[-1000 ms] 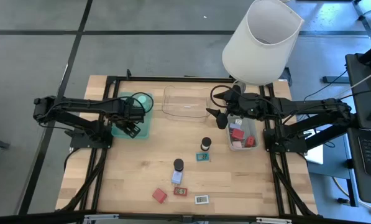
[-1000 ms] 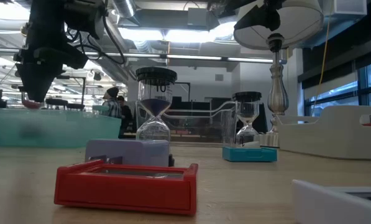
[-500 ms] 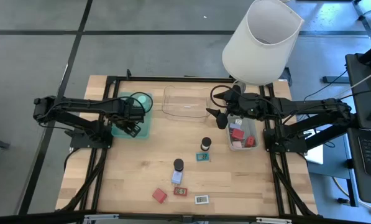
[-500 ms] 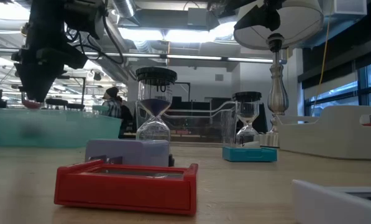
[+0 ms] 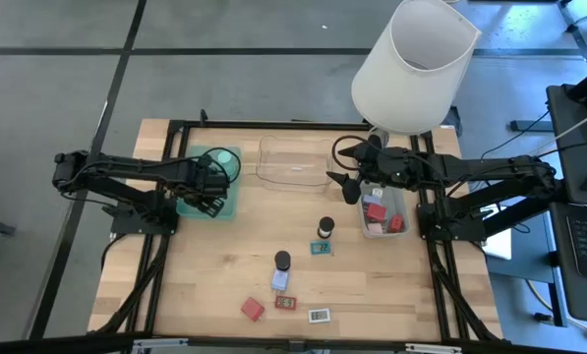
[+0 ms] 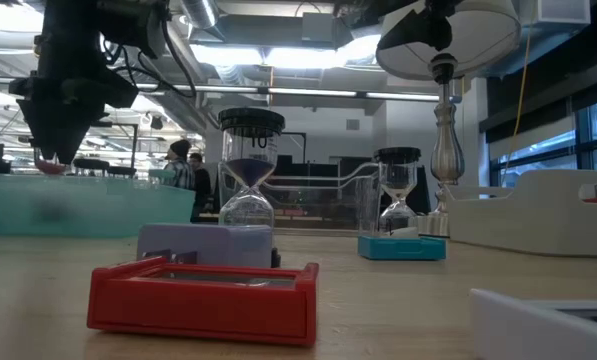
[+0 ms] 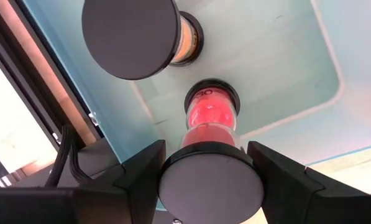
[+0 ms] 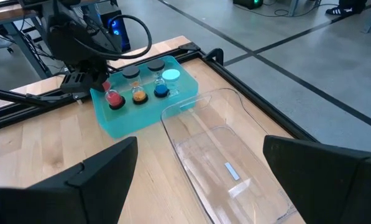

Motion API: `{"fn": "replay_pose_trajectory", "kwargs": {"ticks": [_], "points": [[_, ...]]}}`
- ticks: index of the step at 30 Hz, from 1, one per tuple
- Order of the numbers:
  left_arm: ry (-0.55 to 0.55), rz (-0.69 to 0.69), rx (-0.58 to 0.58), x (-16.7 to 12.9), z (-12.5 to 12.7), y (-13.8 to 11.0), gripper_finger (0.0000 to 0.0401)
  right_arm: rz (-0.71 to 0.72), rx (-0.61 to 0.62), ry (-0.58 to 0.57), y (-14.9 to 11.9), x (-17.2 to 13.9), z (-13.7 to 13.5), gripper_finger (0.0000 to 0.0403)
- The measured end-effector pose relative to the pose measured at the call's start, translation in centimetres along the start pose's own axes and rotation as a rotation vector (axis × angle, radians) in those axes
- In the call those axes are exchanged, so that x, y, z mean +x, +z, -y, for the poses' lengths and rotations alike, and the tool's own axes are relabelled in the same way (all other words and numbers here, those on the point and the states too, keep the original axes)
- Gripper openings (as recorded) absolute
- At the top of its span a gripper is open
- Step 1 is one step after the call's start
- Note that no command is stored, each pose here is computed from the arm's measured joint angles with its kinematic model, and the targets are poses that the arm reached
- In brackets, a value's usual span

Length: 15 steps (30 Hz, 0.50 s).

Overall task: Pick & Place Office items
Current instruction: Put the black and red hourglass into the green bin

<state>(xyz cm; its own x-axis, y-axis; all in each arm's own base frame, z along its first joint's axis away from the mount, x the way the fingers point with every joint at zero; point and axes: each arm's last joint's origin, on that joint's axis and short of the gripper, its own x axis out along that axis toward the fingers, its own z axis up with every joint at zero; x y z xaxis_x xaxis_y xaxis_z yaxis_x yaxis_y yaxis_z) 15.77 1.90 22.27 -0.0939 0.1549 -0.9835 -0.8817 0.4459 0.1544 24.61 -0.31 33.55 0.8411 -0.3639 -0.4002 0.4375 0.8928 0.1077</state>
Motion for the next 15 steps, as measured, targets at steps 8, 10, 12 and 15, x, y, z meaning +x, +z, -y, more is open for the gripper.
{"fn": "replay_pose_trajectory", "kwargs": {"ticks": [8,10,12,15], "points": [[0.003,0.003,0.001,0.00,-0.01,0.01,0.0242,0.000,0.001,0.000,0.00,0.00,0.00,0.0350],[0.003,0.003,0.001,0.00,-0.01,0.00,0.0247,0.000,0.001,0.000,0.00,0.00,0.00,0.0350],[0.007,0.009,0.002,0.00,-0.03,0.02,0.0250,0.000,0.001,0.000,0.00,0.00,0.00,0.0350],[0.015,0.022,0.025,-0.01,-0.15,0.13,0.0251,0.000,0.001,0.000,0.00,0.00,0.00,0.0350]]}}
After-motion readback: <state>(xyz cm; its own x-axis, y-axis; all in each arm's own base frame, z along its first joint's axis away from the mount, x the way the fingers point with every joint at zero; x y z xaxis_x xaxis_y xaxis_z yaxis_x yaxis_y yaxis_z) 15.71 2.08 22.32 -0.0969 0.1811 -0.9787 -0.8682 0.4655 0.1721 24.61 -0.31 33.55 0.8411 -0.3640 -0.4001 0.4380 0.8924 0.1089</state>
